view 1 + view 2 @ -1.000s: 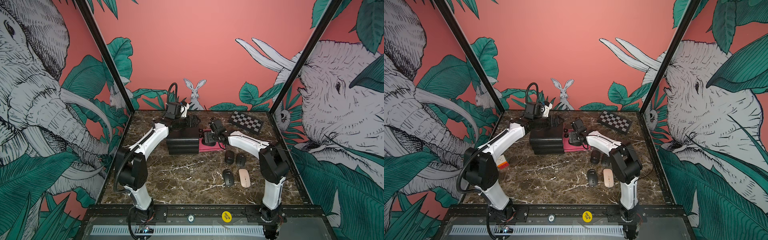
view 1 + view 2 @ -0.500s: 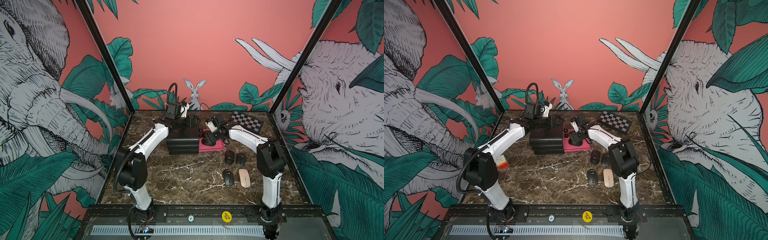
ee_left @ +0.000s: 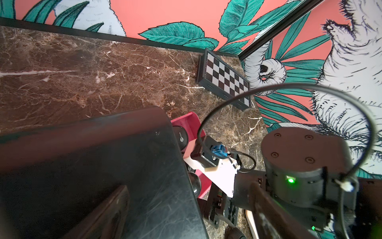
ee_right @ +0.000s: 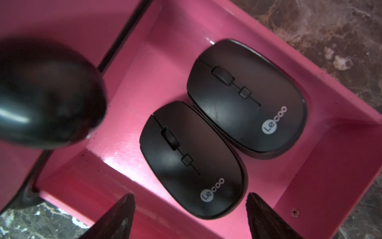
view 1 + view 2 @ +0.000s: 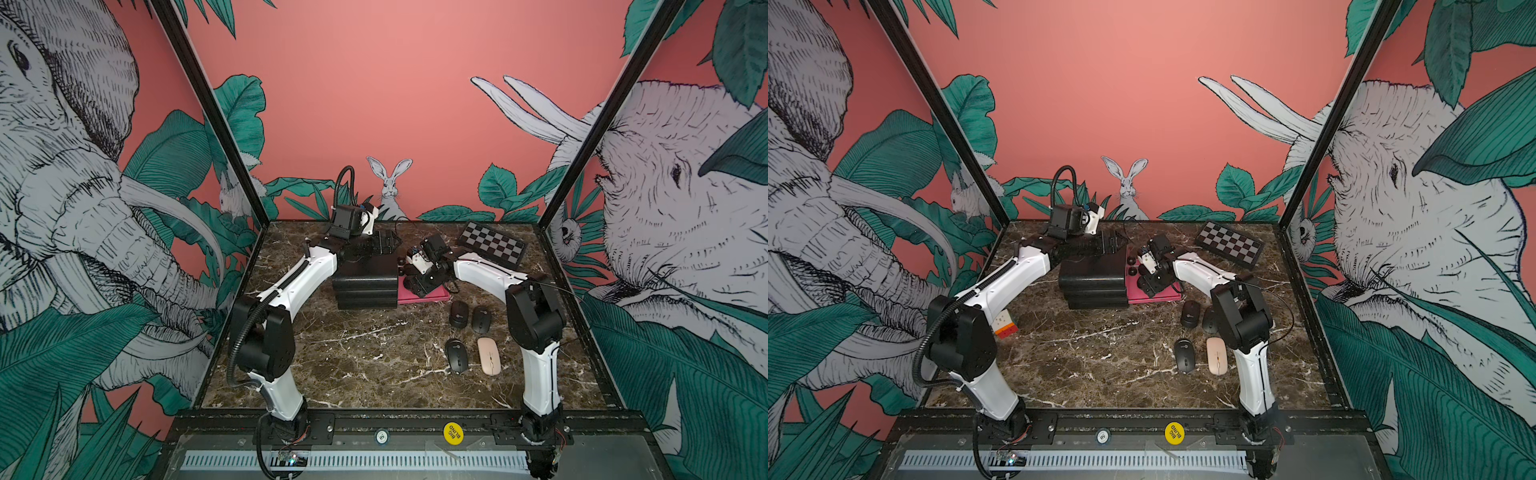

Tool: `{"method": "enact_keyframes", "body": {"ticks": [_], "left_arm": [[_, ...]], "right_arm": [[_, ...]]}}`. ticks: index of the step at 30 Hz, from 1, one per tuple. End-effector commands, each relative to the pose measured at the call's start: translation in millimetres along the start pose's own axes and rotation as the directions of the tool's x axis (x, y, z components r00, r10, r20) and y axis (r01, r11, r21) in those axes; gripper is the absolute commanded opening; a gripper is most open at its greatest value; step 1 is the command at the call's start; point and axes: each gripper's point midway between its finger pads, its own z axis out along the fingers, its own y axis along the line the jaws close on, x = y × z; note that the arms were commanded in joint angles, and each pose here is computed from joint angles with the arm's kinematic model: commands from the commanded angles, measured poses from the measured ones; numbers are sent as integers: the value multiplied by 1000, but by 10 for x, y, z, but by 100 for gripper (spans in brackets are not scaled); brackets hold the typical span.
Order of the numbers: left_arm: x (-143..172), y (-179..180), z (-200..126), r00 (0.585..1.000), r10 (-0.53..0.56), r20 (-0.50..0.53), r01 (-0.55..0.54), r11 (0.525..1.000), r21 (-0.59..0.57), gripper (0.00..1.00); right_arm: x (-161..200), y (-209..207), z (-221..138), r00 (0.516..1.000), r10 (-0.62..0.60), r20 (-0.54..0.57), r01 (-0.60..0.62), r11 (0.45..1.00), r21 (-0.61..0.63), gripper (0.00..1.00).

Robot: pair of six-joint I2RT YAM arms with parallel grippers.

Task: Take the mice out of the drawer
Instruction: Pick up the mouse from the drawer.

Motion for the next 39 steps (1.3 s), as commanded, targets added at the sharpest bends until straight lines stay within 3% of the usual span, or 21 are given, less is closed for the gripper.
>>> {"method": "enact_keyframes", "body": {"ticks": [1, 19, 23, 36, 39], "left_arm": [[580, 361, 144, 971, -145, -188, 122, 984, -131, 93], [589, 388, 164, 965, -171, -197, 143, 979, -149, 93], [593, 394, 168, 964, -173, -203, 142, 977, -156, 93], [621, 427, 196, 961, -184, -206, 151, 975, -163, 93], [631, 430, 189, 961, -186, -205, 153, 974, -166, 93]], "right_arm": [[1, -54, 110, 1000, -16, 1, 16, 1000, 16, 84], [-89, -97, 339, 998, -65, 19, 64, 998, 20, 89], [-58, -58, 326, 998, -67, -2, 67, 998, -3, 78], [-9, 37, 271, 999, -36, 9, 36, 998, -41, 71], [-21, 85, 240, 999, -40, 5, 40, 997, -61, 64]]}}
